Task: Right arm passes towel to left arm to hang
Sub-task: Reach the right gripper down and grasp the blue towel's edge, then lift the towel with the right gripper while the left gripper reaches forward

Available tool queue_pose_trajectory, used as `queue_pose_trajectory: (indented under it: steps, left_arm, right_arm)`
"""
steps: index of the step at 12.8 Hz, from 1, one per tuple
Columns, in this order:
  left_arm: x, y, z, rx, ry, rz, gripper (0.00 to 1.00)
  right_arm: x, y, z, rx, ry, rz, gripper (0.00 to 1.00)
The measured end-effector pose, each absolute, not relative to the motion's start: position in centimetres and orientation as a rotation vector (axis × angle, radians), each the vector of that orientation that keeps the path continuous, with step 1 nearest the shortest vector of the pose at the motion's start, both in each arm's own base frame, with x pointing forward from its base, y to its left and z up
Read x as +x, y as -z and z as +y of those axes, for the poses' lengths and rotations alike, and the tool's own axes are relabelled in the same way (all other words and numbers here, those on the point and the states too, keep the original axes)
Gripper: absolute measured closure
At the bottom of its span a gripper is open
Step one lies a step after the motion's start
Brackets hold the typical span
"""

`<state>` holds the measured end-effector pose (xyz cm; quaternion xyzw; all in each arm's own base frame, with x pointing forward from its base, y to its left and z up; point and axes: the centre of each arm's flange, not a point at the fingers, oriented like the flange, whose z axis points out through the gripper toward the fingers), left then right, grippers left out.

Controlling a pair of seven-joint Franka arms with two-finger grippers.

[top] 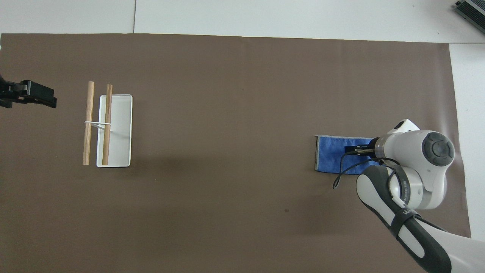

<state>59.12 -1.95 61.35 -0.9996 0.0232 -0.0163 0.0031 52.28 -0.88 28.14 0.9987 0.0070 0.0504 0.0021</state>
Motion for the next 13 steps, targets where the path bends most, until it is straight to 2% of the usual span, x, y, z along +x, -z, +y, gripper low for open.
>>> queue_pose_trajectory:
  steps: [1,3,7,13]
  left_arm:
    - [59.1,-61.4,-1.9,-3.134,0.051,0.073,0.0]
    - [59.1,-61.4,-1.9,-3.134,0.051,0.073,0.0]
    - [59.1,-61.4,-1.9,-3.134,0.051,0.073,0.0]
    - [59.1,-61.4,-2.0,-3.134,0.051,0.073,0.0]
  right_arm:
    - [52.3,-28.2,-0.9,3.133,-0.16,0.022,0.2]
    - [52.4,-28.6,-0.9,3.133,-0.175,0.023,0.49]
    - [52.8,-29.3,0.2,3.137,-0.166,0.015,0.94]
    - [56.3,-37.2,2.3,3.149,-0.151,0.003,0.96]
